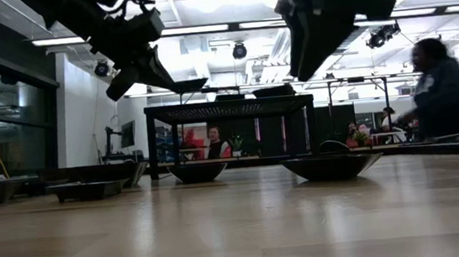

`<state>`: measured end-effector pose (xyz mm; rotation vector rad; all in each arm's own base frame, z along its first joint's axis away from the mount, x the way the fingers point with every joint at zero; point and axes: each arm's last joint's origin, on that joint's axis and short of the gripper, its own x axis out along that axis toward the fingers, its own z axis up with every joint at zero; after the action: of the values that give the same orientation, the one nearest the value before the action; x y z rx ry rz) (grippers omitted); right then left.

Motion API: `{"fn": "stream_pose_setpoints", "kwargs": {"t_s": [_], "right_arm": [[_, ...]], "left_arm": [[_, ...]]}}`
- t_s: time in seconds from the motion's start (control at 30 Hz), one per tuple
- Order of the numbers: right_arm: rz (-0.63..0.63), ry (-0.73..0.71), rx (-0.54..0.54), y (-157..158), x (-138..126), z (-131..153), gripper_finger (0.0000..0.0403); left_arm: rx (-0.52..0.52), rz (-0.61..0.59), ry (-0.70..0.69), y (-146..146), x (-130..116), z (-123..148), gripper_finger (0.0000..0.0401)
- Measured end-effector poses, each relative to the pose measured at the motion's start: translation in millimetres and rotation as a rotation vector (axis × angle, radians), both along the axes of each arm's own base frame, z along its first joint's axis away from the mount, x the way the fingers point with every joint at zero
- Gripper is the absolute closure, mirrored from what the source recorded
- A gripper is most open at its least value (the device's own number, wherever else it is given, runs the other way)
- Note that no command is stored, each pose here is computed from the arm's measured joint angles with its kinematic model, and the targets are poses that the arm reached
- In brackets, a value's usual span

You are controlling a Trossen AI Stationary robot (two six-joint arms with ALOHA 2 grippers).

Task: Pick & Place Mini shaped plates
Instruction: Put the black leaf-shaped plate on the shelf

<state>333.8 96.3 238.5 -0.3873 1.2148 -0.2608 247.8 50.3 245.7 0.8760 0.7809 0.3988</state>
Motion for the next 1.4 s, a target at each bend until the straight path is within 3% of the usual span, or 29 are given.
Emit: {"fn": "stream_pose_setpoints", "kwargs": {"t_s": [0.23,0.6,0.97,1.4], "right_arm": [[-0.043,-0.006,0.012,-1,-4,-16,0.0260],[-0.044,-0.041,0.020,-1,-1,-18,0.0263],[-0.042,-0.062,0.032,0,1,-18,0.0263],[-0.041,-0.070,0.035,1,2,-17,0.0263]], "left_arm": [[-0.121,0.086,-0.094,23,-4,3,0.0399],[-0.329,0.214,-0.190,47,-4,51,0.0399],[-0.379,0.271,-0.052,56,23,46,0.0399],[-0.361,0.340,-0.015,61,30,35,0.0399]]}}
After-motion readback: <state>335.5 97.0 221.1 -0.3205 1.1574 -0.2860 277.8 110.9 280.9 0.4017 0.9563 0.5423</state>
